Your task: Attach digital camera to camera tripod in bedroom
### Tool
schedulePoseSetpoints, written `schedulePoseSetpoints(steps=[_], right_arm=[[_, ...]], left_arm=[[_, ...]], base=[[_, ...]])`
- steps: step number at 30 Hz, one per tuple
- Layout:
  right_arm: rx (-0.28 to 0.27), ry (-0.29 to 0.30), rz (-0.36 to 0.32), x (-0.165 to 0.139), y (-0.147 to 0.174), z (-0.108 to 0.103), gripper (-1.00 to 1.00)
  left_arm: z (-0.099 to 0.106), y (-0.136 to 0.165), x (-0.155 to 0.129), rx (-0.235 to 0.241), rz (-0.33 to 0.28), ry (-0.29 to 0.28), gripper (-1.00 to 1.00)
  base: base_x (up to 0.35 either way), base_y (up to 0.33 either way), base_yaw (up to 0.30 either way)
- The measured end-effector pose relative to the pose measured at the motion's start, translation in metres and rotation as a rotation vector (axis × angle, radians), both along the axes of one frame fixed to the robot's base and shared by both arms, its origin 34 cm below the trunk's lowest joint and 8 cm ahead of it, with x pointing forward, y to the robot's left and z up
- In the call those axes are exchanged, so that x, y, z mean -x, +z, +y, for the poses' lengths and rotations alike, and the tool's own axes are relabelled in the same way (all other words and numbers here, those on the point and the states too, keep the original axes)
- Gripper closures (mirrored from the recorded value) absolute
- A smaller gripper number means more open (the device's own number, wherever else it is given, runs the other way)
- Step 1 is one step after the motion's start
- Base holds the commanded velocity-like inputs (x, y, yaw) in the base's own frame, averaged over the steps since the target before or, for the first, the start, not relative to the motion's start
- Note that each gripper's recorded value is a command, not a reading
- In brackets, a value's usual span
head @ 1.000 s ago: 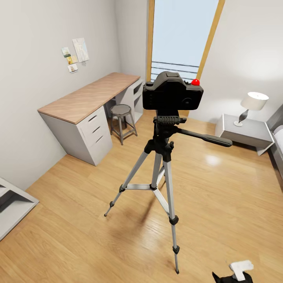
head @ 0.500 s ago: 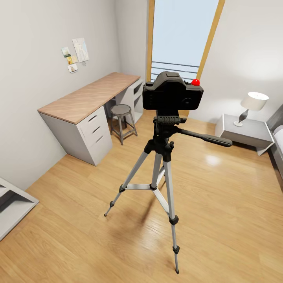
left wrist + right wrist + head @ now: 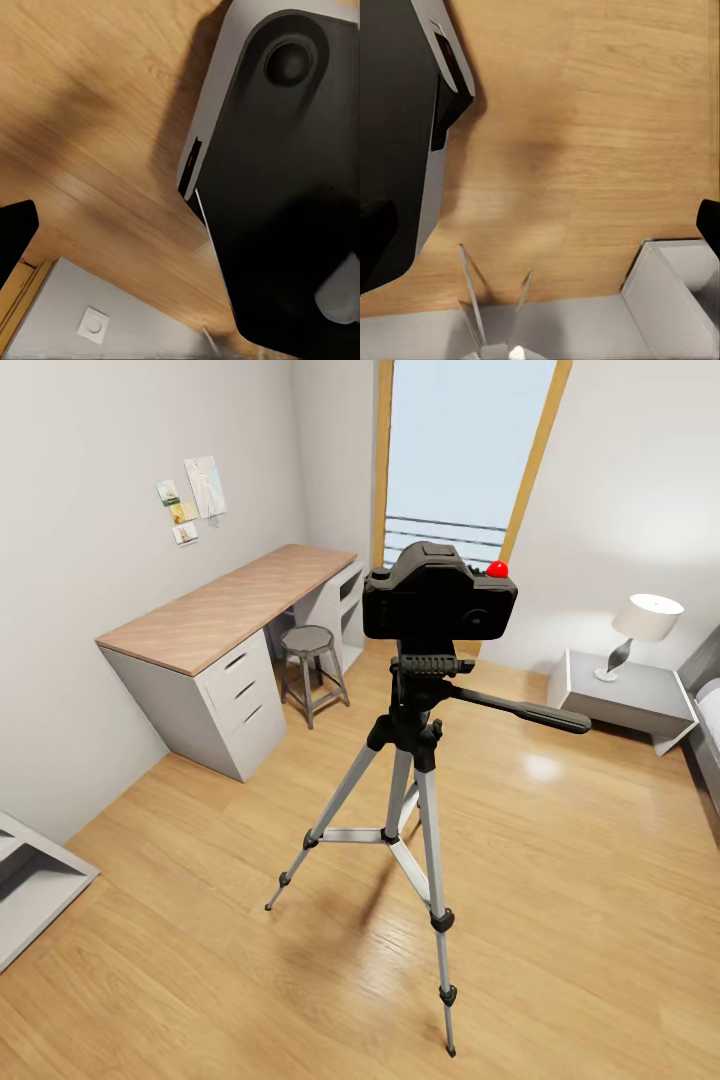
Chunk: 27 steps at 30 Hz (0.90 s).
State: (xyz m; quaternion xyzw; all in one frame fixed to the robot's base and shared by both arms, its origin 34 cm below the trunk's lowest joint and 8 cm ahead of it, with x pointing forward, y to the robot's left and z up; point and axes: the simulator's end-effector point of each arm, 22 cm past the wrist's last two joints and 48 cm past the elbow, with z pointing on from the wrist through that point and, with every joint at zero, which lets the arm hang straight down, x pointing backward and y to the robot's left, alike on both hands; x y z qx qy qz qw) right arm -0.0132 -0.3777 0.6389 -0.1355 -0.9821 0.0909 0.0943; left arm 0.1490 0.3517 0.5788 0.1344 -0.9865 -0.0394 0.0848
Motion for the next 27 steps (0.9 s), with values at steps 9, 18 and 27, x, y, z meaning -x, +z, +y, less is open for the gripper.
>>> schedulePoseSetpoints(steps=[9,18,27], right_arm=[[0.028,0.003,0.008,0.016,0.006,0.006,-1.00],[0.022,0.005,0.008,0.018,0.006,0.008,-1.00],[0.021,0.012,0.003,0.017,0.006,0.007,-1.00]], left_arm=[[-0.022,0.000,0.015,0.028,0.019,0.001,-1.00],[-0.028,0.000,0.017,0.035,0.023,0.000,-1.00],[-0.026,0.000,0.016,0.032,0.016,-0.003,-1.00]], base=[[0.000,0.000,0.000],[0.000,0.000,0.000],[0.000,0.000,0.000]])
